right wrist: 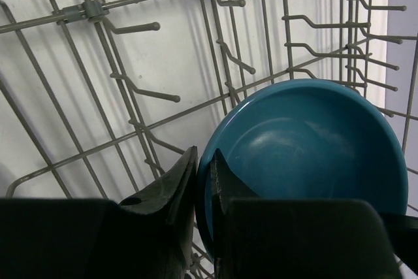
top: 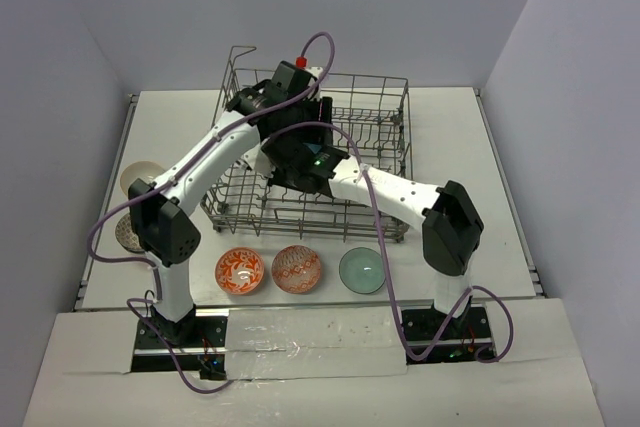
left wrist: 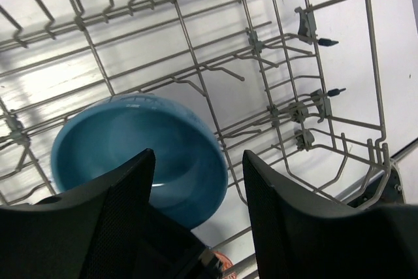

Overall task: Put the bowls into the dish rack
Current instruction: Pass from the left arm to the right, then insert the bowl into the dish rack.

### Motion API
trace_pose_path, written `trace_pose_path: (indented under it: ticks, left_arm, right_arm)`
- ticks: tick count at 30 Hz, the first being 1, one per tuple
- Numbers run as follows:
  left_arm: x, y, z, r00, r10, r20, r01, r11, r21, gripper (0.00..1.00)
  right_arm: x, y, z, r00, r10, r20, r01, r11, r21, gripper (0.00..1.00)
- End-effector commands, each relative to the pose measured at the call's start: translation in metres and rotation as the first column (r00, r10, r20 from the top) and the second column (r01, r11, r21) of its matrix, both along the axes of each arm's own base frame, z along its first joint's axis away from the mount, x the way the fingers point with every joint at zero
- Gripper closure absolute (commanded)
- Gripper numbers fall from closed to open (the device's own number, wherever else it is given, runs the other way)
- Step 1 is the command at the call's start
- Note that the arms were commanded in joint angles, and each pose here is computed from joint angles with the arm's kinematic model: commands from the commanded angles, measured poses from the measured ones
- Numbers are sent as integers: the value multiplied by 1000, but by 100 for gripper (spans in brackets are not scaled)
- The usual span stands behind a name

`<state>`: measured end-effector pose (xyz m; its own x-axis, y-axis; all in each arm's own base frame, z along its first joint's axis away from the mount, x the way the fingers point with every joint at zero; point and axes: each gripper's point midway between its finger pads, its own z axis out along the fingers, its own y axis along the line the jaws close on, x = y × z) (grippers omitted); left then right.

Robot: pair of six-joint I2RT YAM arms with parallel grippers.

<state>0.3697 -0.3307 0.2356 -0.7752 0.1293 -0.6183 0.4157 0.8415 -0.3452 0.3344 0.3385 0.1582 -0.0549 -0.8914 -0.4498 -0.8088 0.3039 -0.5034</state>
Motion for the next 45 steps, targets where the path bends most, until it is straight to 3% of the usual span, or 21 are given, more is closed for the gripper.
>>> trace_pose_path:
  ticks: [1,9,19,22,28,32,35,39,45]
  left_arm:
    - [-3,10,57,991,25,129,-19,999,-44,38]
    - [1,68,120,947,178,269,-153,982,-109,38]
    - [-31,175,199,754,464,465,-359,884,-299,35]
    - [-37,185,198,733,482,481,-374,875,-306,33]
    - [-39,180,203,744,460,484,-340,885,-318,32]
    - [-40,194,195,698,509,503,-392,860,-325,32]
    - [-45,204,183,662,535,524,-415,845,-339,32]
    - [-53,225,165,607,594,528,-487,803,-344,31]
    - [-61,234,146,586,619,523,-507,783,-360,31]
  right_arm:
    - [22,7,40,996,-69,60,59,988,144,100]
    - [25,4,69,994,-105,3,100,953,285,100]
    - [25,5,105,983,-123,-136,175,851,496,100]
    - [23,6,107,982,-116,-147,176,842,509,100]
    - [27,1,86,973,-152,-172,214,871,443,100]
    - [24,5,85,971,-140,-194,218,855,471,100]
    - [26,10,92,964,-143,-222,241,823,514,100]
    - [25,24,107,939,-106,-326,298,724,622,100]
    - [29,42,134,910,-54,-410,358,599,716,100]
